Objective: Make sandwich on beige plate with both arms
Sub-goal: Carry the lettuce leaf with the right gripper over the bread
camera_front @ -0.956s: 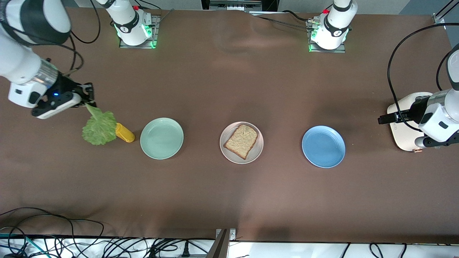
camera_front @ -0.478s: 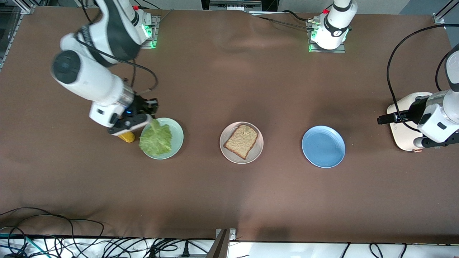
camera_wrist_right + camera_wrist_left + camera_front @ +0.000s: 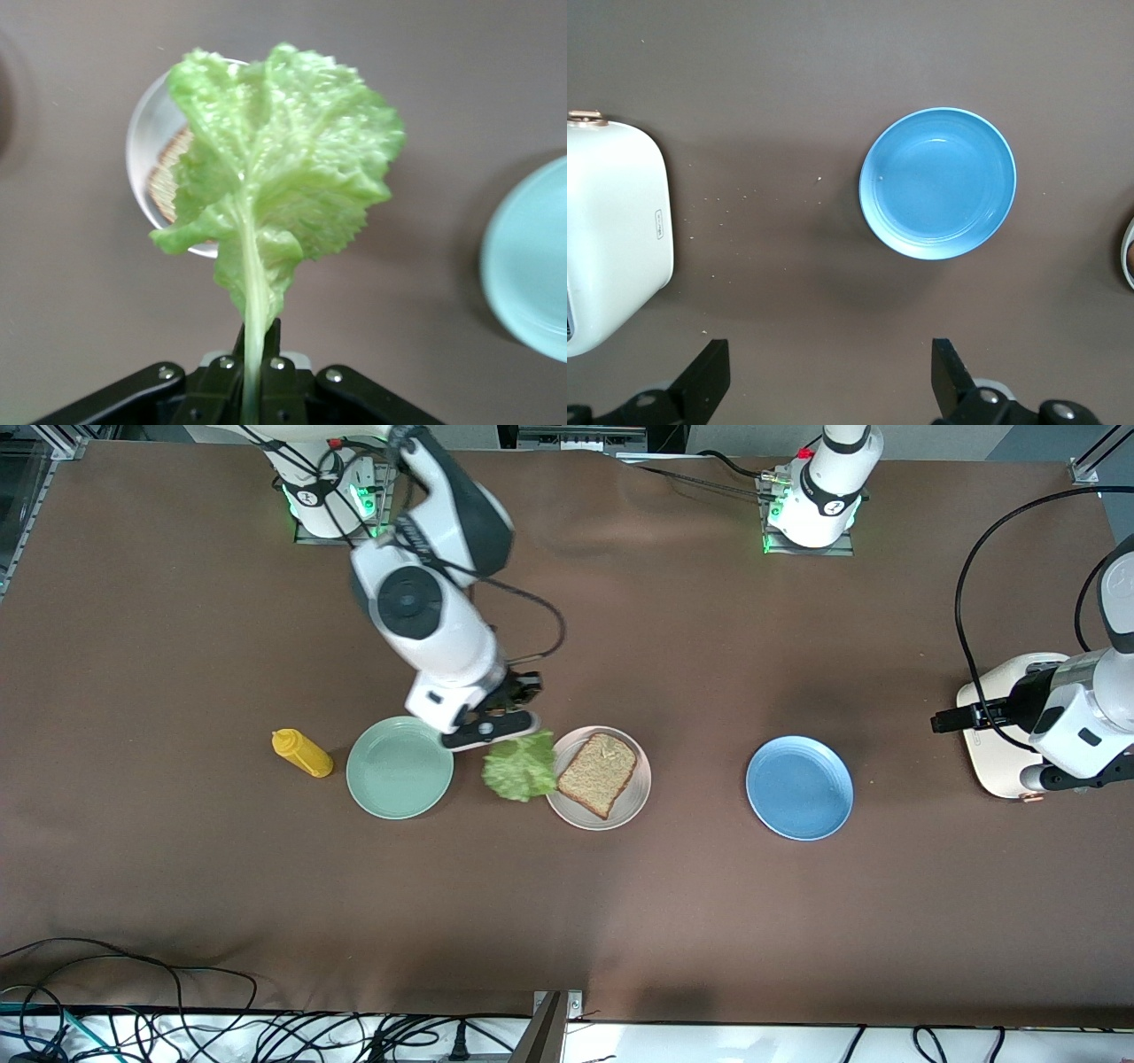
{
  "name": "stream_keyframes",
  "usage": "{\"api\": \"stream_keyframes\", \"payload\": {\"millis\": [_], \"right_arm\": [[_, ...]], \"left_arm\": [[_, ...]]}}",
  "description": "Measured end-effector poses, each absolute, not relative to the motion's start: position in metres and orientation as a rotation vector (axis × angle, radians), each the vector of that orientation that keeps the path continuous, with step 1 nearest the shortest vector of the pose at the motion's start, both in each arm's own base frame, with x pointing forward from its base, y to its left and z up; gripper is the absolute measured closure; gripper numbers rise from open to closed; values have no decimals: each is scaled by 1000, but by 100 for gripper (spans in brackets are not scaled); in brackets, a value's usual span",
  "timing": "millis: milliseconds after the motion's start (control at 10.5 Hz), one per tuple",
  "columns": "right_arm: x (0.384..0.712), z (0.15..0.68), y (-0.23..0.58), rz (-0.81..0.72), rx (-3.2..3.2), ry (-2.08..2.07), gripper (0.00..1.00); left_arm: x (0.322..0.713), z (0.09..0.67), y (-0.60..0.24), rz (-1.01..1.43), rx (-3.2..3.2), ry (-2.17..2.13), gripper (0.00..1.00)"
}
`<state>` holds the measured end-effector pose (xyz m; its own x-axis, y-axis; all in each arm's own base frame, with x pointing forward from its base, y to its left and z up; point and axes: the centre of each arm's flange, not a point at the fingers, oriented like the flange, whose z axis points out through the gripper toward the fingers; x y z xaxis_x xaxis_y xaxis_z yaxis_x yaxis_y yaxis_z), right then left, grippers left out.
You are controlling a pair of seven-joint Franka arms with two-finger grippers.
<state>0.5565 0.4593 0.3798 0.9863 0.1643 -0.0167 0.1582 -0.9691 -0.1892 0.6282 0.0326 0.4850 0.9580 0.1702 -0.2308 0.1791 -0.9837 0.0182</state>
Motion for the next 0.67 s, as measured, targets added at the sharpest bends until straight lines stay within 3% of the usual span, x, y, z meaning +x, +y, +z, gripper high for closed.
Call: {"api": "stream_keyframes", "payload": {"millis": [669], "right_arm": [[495,224,572,-90,-2970,23,96]], "left_arm": [[628,484,32,-359,3070,271,0]]}}
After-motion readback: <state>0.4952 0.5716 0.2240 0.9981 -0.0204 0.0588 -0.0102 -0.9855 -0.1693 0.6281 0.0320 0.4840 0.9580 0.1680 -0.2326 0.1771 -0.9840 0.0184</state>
